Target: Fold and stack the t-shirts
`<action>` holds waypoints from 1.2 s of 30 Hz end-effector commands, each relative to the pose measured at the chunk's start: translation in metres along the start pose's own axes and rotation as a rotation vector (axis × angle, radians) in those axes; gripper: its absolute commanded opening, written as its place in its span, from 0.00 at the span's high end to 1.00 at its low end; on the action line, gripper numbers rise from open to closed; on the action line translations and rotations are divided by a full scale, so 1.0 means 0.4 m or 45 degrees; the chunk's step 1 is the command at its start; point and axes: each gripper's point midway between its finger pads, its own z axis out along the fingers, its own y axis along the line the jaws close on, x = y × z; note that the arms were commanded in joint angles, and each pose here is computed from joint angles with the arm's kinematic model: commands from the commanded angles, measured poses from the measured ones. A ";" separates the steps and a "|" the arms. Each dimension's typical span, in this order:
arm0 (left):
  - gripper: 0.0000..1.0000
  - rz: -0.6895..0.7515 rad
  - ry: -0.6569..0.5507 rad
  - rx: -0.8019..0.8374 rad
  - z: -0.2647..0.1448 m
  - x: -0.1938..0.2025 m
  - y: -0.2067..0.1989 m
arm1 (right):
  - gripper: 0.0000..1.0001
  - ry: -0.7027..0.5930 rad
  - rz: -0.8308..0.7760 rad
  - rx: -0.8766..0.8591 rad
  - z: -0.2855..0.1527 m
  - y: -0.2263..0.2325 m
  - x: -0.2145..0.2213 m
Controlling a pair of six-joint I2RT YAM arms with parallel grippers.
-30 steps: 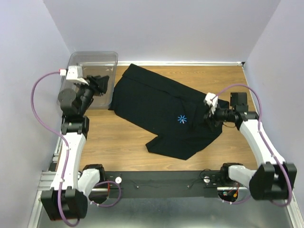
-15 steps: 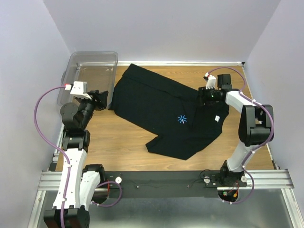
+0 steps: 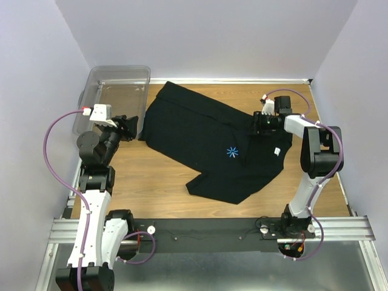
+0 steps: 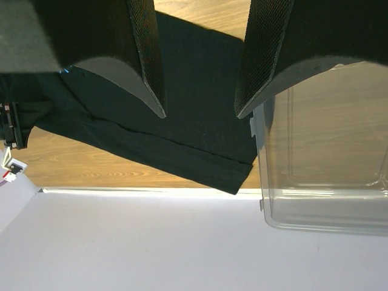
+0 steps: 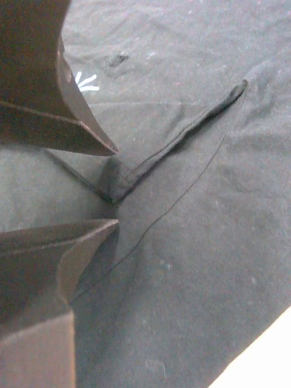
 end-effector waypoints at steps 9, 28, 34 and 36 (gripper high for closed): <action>0.43 0.027 -0.023 0.021 -0.005 -0.014 -0.010 | 0.90 -0.024 -0.030 -0.182 -0.019 0.100 -0.026; 0.43 0.030 -0.012 -0.011 0.000 -0.007 0.004 | 0.38 0.131 -0.574 -0.449 -0.054 0.399 0.065; 0.43 0.034 -0.023 -0.011 -0.005 -0.015 0.001 | 0.38 -0.140 -0.279 0.075 -0.192 0.050 -0.113; 0.43 0.035 -0.030 0.001 -0.008 -0.018 -0.004 | 0.35 -0.220 -0.114 0.302 -0.257 -0.116 -0.125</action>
